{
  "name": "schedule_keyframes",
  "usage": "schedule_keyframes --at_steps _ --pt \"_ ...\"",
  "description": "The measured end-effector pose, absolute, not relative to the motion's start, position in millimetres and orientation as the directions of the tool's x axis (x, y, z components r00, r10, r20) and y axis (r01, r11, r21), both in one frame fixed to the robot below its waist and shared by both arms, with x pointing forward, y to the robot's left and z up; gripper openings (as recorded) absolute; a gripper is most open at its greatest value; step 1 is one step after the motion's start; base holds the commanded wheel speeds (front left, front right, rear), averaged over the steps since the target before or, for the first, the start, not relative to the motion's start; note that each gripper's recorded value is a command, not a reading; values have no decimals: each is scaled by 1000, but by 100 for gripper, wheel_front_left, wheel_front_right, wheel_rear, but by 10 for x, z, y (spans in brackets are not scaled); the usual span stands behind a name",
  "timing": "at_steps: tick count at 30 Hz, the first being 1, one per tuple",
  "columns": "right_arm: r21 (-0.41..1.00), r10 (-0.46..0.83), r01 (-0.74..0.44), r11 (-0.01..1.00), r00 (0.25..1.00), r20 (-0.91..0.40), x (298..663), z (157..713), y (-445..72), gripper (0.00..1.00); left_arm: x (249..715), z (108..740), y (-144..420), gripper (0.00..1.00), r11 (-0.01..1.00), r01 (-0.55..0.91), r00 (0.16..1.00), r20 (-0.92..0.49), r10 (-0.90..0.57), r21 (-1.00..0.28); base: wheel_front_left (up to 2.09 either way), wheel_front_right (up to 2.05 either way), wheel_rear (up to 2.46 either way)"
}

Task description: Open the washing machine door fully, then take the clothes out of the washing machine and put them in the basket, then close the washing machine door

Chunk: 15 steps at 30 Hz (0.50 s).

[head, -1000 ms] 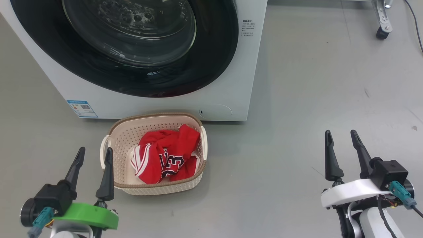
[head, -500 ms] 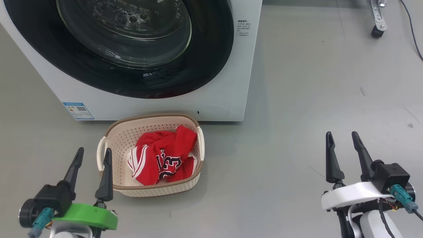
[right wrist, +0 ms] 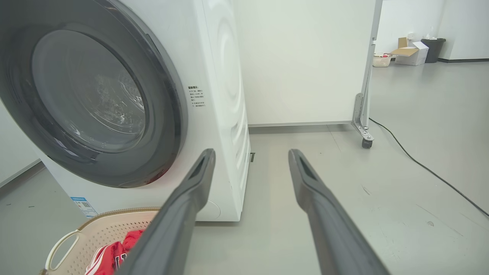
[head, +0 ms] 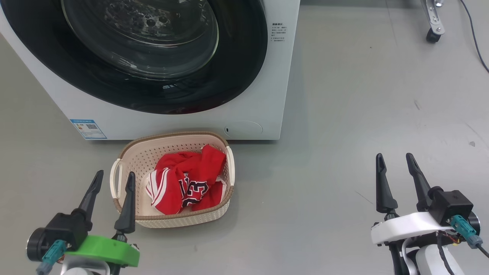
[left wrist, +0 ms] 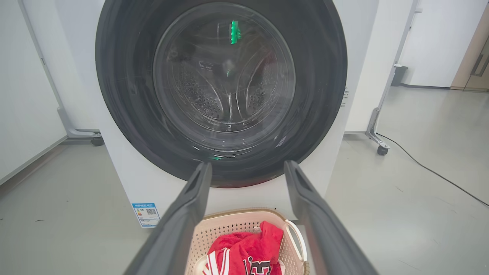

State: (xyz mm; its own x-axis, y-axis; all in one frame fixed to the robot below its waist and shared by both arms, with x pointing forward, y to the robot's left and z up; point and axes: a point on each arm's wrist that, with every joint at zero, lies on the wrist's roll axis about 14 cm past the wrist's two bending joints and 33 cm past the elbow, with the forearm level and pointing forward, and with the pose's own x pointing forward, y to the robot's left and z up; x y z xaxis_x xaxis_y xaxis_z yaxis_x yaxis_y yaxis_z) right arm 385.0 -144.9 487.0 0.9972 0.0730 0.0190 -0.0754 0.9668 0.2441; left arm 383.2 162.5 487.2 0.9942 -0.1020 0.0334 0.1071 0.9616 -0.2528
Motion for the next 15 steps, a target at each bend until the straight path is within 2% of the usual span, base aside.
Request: schedule_keyframes --at_steps 15 --pt "246 70 -72 967 997 16 3838 4859 -1454 100 3830 4844 1654 100 958 93 996 25 -90 -271 0 0 0"
